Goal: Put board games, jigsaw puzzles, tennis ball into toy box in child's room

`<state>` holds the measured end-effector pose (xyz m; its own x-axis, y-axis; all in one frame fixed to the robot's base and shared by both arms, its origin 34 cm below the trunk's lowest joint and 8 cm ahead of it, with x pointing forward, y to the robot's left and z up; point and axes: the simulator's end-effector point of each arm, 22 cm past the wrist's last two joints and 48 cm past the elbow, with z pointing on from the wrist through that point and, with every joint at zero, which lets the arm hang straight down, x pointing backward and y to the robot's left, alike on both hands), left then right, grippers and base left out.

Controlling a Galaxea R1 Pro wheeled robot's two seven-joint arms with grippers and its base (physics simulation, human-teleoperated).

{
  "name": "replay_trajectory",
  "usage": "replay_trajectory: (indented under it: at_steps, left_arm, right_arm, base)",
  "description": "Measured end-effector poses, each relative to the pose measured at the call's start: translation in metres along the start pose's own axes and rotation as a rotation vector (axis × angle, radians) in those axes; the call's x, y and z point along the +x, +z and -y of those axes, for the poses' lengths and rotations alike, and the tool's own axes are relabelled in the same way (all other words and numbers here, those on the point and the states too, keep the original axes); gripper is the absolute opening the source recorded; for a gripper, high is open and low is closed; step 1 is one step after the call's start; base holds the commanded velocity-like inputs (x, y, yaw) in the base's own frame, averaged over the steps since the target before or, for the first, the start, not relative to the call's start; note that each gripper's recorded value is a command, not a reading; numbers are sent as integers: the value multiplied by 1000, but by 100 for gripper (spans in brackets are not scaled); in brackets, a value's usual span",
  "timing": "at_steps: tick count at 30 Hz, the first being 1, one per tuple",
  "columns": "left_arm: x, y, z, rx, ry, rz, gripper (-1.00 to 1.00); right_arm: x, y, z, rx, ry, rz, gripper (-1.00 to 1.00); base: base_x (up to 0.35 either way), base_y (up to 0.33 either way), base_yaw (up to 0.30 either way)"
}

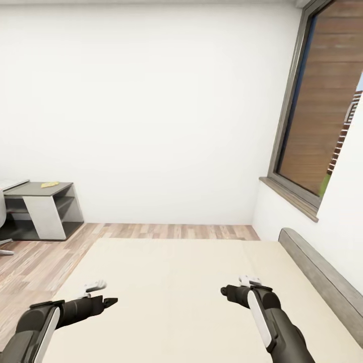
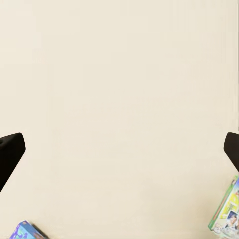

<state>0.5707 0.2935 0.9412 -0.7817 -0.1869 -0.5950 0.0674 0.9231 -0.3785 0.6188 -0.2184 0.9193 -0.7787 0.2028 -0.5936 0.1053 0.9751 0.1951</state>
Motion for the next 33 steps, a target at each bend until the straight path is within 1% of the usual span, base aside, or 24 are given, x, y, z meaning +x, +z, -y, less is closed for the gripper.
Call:
replay_trajectory:
  at_steps: [2, 5, 15, 19, 22, 33]
  left_arm:
    - [1, 2, 2, -3, -4, -1, 100]
    - [2, 3, -1, -17, -4, -3, 100]
    - [5, 5, 3, -15, -7, -6, 100]
    - [5, 5, 3, -15, -7, -6, 100]
    - [5, 5, 3, -14, -8, -6, 100]
    - [5, 5, 3, -14, -7, -7, 100]
  right_arm:
    - [2, 2, 1, 2, 0, 0, 100]
    - [5, 3, 1, 2, 0, -7, 100]
    - [12, 12, 13, 23, 2, -4, 100]
    - [20, 16, 15, 28, 2, -19, 100]
    - [26, 19, 16, 30, 3, -35, 100]
    - [27, 19, 15, 29, 0, -37, 100]
  base:
    - [0, 0, 0]
    - [0, 0, 0]
    - [0, 0, 0]
    - [0, 2, 0]
    - [-8, 52, 0]
    - [-8, 43, 0]
